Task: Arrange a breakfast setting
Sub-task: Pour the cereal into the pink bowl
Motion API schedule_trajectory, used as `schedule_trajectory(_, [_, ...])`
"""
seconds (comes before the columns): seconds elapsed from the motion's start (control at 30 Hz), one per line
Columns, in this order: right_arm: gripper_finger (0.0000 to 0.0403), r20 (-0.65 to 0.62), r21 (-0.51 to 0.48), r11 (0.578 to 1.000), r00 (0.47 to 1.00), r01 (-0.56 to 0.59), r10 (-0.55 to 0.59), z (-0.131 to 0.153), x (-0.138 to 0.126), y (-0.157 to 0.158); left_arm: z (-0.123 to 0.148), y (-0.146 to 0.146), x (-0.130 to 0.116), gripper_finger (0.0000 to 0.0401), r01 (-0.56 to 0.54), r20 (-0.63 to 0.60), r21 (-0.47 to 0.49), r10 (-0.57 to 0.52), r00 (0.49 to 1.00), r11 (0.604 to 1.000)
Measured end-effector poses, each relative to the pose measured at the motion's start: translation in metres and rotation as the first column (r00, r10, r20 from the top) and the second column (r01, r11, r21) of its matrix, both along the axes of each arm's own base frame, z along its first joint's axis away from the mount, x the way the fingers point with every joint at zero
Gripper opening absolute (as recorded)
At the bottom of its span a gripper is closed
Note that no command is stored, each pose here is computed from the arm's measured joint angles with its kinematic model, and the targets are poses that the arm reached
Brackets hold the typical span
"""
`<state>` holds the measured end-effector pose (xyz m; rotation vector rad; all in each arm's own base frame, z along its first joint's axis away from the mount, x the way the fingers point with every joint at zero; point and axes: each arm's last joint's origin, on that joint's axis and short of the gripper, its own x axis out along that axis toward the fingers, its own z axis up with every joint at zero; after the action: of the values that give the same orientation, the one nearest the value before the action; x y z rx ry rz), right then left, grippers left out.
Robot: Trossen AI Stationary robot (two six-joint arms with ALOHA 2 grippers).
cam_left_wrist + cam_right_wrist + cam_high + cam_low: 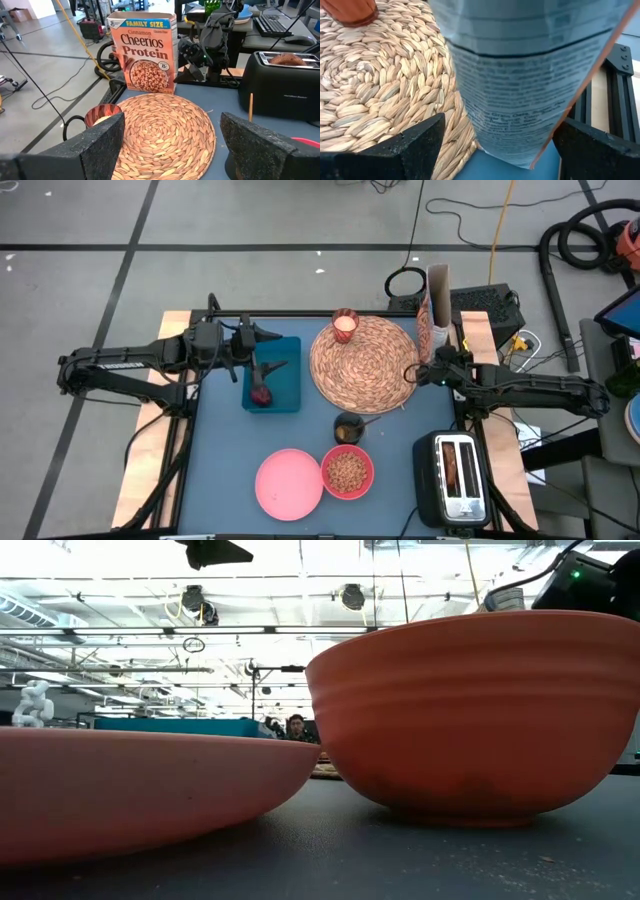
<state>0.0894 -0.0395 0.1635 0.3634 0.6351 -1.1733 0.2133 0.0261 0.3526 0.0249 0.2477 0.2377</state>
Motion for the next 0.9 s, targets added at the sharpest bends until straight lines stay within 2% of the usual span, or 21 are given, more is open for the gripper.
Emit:
schedule_trajectory(0.33, [0.0351, 0.006, -0.002, 1.000, 1.000, -0.001, 0.001, 0.0003, 0.0005, -0.0001, 0.0000, 0.0000, 0.0000, 0.0333, 0.000, 0.000, 0.000, 0.000, 1.000, 1.000])
schedule_trajectory(0.7, [0.0392, 0.010, 0.000, 1.000, 1.000, 0.003, -0.003, 0.0002, 0.0004, -0.0001, 0.0000, 0.0000, 0.0000, 0.0333, 0.000, 0.000, 0.000, 0.000, 1.000, 1.000])
schedule_trajectory(0.9, [0.0398, 0.012, -0.014, 1.000, 1.000, -0.016, 0.017, 0.0016, 0.0024, -0.0005, 0.0000, 0.0001, 0.0000, 0.0333, 0.000, 0.000, 0.000, 0.000, 1.000, 1.000])
